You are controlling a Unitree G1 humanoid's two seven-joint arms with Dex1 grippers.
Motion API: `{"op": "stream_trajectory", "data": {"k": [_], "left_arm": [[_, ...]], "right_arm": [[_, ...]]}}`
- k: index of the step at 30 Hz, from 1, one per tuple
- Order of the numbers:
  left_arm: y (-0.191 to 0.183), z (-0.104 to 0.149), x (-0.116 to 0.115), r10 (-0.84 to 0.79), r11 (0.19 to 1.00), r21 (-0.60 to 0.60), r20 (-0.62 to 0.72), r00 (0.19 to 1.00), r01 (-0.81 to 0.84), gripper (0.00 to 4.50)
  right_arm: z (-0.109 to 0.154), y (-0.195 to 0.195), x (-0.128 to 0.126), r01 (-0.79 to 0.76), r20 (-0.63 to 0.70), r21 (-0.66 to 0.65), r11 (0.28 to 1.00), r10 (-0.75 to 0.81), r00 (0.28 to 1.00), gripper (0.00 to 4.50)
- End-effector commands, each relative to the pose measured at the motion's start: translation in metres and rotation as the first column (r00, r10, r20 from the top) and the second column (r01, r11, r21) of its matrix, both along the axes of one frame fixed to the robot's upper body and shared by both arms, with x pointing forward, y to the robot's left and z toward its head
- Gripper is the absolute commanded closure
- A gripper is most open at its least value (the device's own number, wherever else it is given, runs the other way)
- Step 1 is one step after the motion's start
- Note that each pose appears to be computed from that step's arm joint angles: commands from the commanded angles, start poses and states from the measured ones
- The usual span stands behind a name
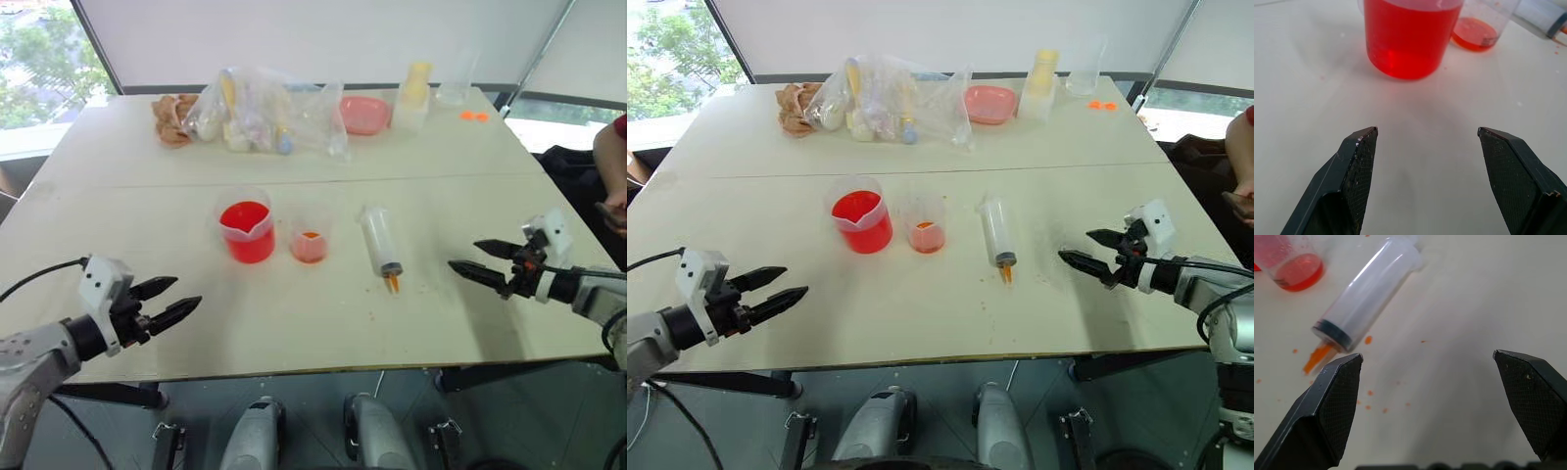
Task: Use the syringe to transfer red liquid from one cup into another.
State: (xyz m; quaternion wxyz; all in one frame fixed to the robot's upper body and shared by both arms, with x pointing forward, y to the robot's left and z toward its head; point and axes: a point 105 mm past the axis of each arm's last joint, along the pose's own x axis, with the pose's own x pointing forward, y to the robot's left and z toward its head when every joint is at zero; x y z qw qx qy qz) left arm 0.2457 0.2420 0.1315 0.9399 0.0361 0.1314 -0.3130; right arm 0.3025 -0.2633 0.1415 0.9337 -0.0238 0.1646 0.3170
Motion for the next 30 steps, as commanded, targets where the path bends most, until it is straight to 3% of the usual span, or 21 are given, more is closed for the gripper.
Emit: {"op": "stream_trajectory", "data": {"k": [1, 13, 25, 30], "left_arm": [[-0.002, 0.005, 0.004, -0.011, 1.000, 0.016, 0.040, 0.999, 0.010, 1.07], [-0.006, 0.008, 0.004, -0.031, 1.000, 0.002, 0.037, 0.999, 0.031, 1.07], [-0.024, 0.007, 0.007, -0.050, 0.997, -0.055, 0.050, 0.997, 0.053, 1.07], [-0.022, 0.014, 0.004, -0.069, 0.997, -0.041, 0.053, 0.996, 0.071, 1.07]], "right_arm": [[0.008, 0.005, 0.001, 0.010, 0.016, -0.005, 1.000, -0.010, 1.000, 0.04], [0.008, 0.009, 0.006, 0.023, -0.083, -0.014, 1.000, -0.024, 0.996, 0.04], [0.028, 0.017, 0.024, 0.019, -0.091, 0.010, 1.000, -0.018, 0.996, 0.04], [0.039, 0.053, 0.047, -0.030, -0.209, -0.054, 0.998, 0.018, 0.978, 0.04]]}}
